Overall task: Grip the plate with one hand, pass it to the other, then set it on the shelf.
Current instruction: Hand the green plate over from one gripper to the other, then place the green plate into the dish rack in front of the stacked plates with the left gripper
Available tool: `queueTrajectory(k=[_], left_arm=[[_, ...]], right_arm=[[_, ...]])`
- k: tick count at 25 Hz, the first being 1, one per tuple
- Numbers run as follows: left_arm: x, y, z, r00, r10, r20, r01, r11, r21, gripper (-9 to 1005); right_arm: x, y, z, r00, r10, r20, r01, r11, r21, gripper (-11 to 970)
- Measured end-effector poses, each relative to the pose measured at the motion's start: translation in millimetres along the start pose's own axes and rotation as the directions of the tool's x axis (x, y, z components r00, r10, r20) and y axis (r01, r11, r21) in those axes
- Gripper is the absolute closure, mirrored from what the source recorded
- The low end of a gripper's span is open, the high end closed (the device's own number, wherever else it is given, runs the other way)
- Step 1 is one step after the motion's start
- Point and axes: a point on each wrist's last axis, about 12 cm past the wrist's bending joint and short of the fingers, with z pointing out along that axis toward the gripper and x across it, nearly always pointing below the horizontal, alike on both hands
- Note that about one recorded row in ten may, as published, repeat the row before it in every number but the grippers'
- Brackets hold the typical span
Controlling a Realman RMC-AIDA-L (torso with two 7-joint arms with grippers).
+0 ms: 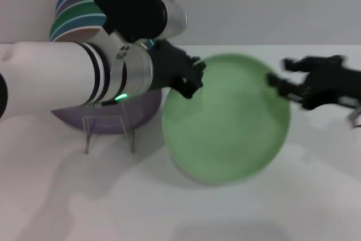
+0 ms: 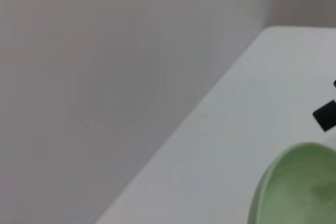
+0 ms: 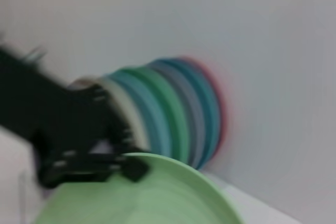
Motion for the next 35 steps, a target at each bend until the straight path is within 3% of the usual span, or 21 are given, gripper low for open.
queueTrajectory(k=[2, 3, 4, 7, 9, 12, 15, 17, 19, 21, 24, 27, 31, 35], left_arm=[[-1, 1.9, -6, 0.999, 0.011, 0.046, -0.009, 0.999, -0.038, 936], [-3, 3.7, -10, 0.996, 0.029, 0.088, -0.023, 0.997, -0.074, 943], [-3, 5.8, -15, 0.989, 0.052, 0.135, -0.036, 0.992, -0.119, 950], [-1, 10.1, -26, 0.959, 0.132, 0.252, -0.064, 0.963, -0.26, 949], [2, 7.8, -33, 0.914, 0.242, 0.325, -0.103, 0.914, -0.392, 949], [8, -4.0, -39, 0.835, 0.401, 0.377, -0.133, 0.812, -0.568, 948], [23, -20.9, -40, 0.752, 0.512, 0.415, -0.114, 0.721, -0.683, 948], [36, -28.1, -42, 0.692, 0.547, 0.471, -0.064, 0.696, -0.715, 947], [54, -31.0, -46, 0.624, 0.549, 0.556, 0.002, 0.711, -0.704, 947], [77, -26.7, -49, 0.566, 0.498, 0.657, 0.079, 0.76, -0.645, 947], [107, -12.6, -55, 0.526, 0.418, 0.741, 0.155, 0.809, -0.567, 946], [140, 0.2, -58, 0.518, 0.397, 0.758, 0.141, 0.834, -0.534, 945], [174, 8.8, -63, 0.536, 0.478, 0.696, 0.036, 0.811, -0.584, 945], [188, 12.3, -66, 0.568, 0.507, 0.648, -0.021, 0.796, -0.604, 944]], right_arm=[[7, -15.2, -15, 0.994, 0.1, 0.053, -0.102, 0.994, 0.033, 504], [22, -36.2, -34, 0.972, 0.208, 0.112, -0.216, 0.974, 0.063, 491], [22, -36.2, -34, 0.972, 0.208, 0.112, -0.216, 0.974, 0.063, 477], [47, -61.0, -57, 0.917, 0.333, 0.222, -0.354, 0.933, 0.062, 437], [66, -76.0, -73, 0.866, 0.401, 0.299, -0.437, 0.897, 0.065, 410], [85, -85.7, -88, 0.823, 0.431, 0.37, -0.489, 0.869, 0.075, 370], [96, -85.3, -95, 0.823, 0.408, 0.395, -0.481, 0.871, 0.102, 358], [101, -82.5, -95, 0.836, 0.379, 0.397, -0.455, 0.883, 0.116, 359], [106, -79.1, -94, 0.851, 0.348, 0.394, -0.423, 0.898, 0.122, 358], [109, -76.0, -91, 0.86, 0.329, 0.391, -0.401, 0.908, 0.119, 357], [114, -72.4, -86, 0.865, 0.316, 0.389, -0.386, 0.916, 0.113, 354], [116, -70.5, -81, 0.87, 0.307, 0.387, -0.373, 0.921, 0.109, 352], [117, -69.0, -78, 0.879, 0.283, 0.383, -0.347, 0.931, 0.11, 349], [117, -68.1, -74, 0.877, 0.285, 0.386, -0.347, 0.933, 0.1, 345]])
